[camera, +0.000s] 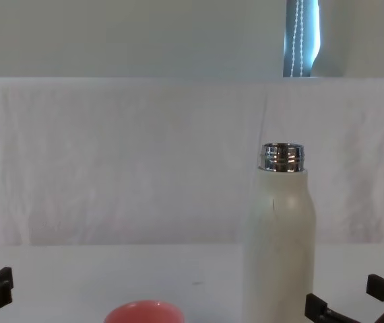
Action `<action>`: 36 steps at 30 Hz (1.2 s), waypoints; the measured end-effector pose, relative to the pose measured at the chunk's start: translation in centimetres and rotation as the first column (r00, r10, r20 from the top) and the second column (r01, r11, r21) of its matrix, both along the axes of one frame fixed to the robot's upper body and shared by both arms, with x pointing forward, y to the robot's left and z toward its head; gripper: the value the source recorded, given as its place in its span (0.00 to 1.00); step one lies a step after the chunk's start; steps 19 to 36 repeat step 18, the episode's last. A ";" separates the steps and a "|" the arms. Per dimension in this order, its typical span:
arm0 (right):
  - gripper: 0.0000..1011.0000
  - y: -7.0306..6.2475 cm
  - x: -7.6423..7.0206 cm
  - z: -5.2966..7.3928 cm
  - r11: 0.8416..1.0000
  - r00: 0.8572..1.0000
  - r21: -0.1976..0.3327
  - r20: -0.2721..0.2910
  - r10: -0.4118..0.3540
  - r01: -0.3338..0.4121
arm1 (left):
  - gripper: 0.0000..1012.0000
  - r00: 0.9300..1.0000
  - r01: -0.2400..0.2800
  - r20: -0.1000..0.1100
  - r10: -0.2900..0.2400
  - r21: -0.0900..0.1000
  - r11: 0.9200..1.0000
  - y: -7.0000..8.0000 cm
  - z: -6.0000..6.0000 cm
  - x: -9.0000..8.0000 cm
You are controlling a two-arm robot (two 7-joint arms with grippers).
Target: Grasp the thermos with one hand and pour water into the cup lid.
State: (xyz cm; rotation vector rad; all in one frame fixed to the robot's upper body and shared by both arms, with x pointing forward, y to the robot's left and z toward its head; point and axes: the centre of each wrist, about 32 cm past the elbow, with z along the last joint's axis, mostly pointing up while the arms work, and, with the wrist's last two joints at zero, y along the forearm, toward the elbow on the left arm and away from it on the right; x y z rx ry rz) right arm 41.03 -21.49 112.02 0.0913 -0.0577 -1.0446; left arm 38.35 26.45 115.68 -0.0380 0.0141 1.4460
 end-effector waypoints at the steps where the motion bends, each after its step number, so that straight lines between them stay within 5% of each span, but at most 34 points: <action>1: 0.99 0.0 0.0 0.0 1.000 1.000 0.000 0.000 0.000 0.000 | 0.99 1.000 0.000 0.000 0.000 0.000 1.000 0.0 0.0 0.0; 36: 0.99 0.0 0.1 0.1 1.000 1.000 -0.005 -0.001 0.003 -0.003 | 0.99 1.000 0.000 0.000 0.000 0.000 1.000 0.0 0.0 0.0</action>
